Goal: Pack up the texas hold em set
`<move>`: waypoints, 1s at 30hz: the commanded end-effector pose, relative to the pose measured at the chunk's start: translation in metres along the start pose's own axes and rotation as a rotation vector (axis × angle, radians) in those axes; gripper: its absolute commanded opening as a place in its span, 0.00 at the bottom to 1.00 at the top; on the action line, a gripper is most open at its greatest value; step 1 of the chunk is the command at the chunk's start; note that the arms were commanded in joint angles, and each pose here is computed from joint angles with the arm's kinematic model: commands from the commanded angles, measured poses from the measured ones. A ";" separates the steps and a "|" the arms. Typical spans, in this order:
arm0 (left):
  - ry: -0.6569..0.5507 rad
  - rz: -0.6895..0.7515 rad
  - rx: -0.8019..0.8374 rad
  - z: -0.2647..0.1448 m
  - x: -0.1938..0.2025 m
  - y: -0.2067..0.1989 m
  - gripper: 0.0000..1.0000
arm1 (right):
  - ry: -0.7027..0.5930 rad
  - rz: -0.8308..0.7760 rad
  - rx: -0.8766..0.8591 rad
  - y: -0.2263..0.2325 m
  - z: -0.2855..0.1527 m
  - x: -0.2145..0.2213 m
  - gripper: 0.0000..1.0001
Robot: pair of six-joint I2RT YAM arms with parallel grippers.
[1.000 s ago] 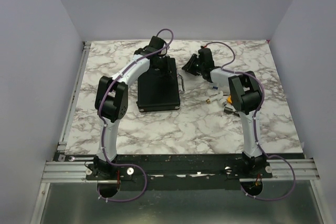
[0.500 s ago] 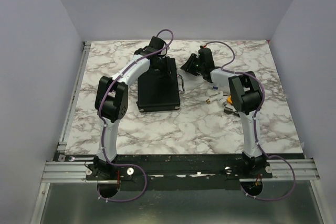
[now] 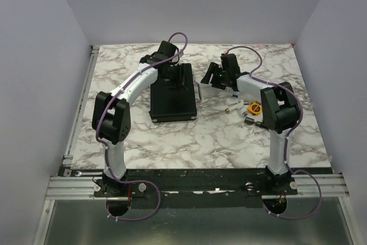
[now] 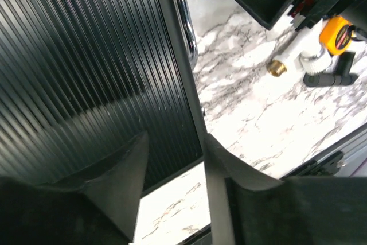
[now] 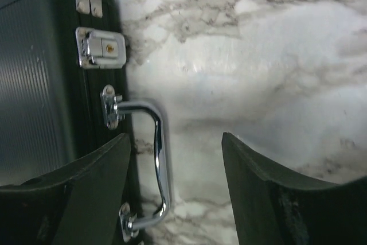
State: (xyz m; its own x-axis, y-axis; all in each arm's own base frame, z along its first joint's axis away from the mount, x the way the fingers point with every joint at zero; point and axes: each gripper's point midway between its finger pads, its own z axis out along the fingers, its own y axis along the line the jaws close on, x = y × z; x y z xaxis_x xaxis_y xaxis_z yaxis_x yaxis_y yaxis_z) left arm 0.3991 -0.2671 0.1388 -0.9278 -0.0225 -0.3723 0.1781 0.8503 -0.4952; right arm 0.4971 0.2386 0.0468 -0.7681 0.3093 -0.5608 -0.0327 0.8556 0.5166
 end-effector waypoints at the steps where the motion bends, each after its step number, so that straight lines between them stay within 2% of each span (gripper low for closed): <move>1: -0.049 0.096 -0.013 -0.033 0.014 -0.015 0.48 | 0.029 -0.025 -0.016 0.010 -0.046 0.007 0.69; 5: -0.121 0.164 0.018 -0.068 0.017 -0.037 0.58 | -0.009 -0.052 0.002 0.013 -0.099 0.006 0.75; 12: -0.322 0.287 0.108 -0.151 0.023 -0.073 0.75 | -0.229 -0.114 0.083 0.008 -0.230 -0.007 0.92; 20: -0.693 0.374 0.185 -0.279 0.034 -0.095 0.85 | -0.504 -0.115 0.136 0.014 -0.380 -0.031 1.00; 27: -1.032 0.400 0.186 -0.385 0.053 -0.089 0.98 | -0.788 -0.120 0.106 0.018 -0.493 -0.043 1.00; 30: -1.146 0.403 0.171 -0.416 0.062 -0.082 0.98 | -0.894 -0.121 0.098 0.016 -0.534 -0.042 1.00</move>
State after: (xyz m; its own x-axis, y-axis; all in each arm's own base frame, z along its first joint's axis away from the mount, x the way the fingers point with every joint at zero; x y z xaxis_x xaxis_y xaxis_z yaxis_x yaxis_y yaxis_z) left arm 0.2002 -0.1510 0.4604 -0.1443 -0.2597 -0.9549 0.5681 0.7684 -0.2948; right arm 0.2171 0.0510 0.4067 -0.0762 0.4163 -0.9060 -0.0702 0.9042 0.4214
